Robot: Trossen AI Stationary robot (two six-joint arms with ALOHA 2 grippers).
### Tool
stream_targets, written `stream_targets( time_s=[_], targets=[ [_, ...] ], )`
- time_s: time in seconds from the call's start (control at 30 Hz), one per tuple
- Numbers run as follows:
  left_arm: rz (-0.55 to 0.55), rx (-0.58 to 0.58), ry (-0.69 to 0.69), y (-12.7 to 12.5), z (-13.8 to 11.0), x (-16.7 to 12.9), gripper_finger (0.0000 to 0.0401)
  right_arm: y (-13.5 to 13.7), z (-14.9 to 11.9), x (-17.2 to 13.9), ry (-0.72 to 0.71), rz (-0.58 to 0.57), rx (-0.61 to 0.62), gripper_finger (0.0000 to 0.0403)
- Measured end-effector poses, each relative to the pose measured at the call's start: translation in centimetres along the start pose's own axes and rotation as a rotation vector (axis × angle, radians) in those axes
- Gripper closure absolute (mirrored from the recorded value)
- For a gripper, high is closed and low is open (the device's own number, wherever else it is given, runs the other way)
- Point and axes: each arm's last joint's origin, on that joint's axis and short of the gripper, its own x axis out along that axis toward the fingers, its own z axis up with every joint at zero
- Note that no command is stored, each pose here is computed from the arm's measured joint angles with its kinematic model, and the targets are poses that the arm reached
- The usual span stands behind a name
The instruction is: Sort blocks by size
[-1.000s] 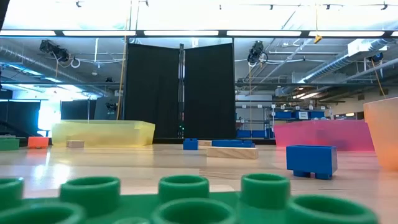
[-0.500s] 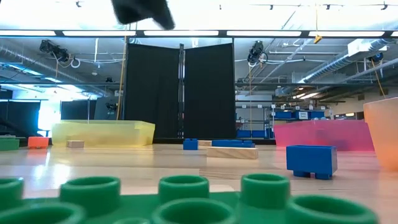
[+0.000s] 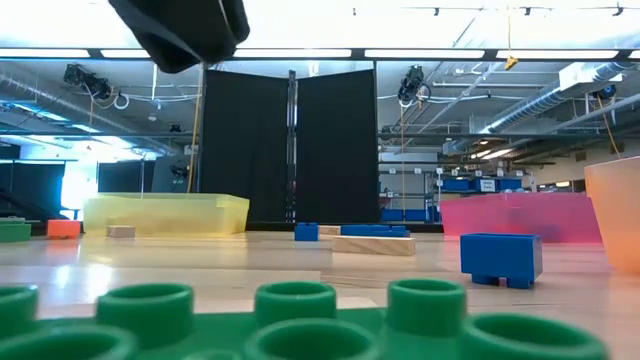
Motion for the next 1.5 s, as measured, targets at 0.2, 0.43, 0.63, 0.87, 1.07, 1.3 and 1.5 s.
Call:
stream_targets(
  time_s=[0.2, 0.43, 0.63, 0.87, 1.07, 1.3, 1.5],
  targets=[
    [-0.071, 0.251, -0.048, -2.0, -0.9, 1.7, 0.0229, 0.1, -0.1, 0.0, 0.014, 0.01, -0.003, 0.014],
    [-0.09, 0.489, 0.005, -2.7, -3.0, 4.8, 0.0229, 0.1, -0.1, 0.0, 0.017, 0.01, -0.004, 0.0155],
    [-0.061, 0.492, -0.036, -2.6, -2.9, 5.6, 0.0229, 0.1, -0.1, 0.0, 0.019, 0.013, -0.003, 0.016],
    [-0.052, 0.58, -0.073, -2.7, -2.6, 5.8, 0.0229, 0.2, -0.1, 0.0, 0.019, 0.014, -0.003, 0.0159],
    [-0.062, 0.569, -0.103, -2.6, -2.9, 7.5, 0.0229, 0.2, -0.1, 0.0, 0.018, 0.014, -0.002, 0.0164],
    [0.017, 0.582, -0.064, -2.1, -3.3, 7.9, 0.0229, 0.2, -0.1, 0.0, 0.017, 0.015, 0.001, 0.0163],
    [0.155, 0.58, -0.068, -1.2, -3.2, 7.8, 0.0229, 0.2, -0.1, 0.0, 0.017, 0.015, 0.001, 0.0168]
  ],
)
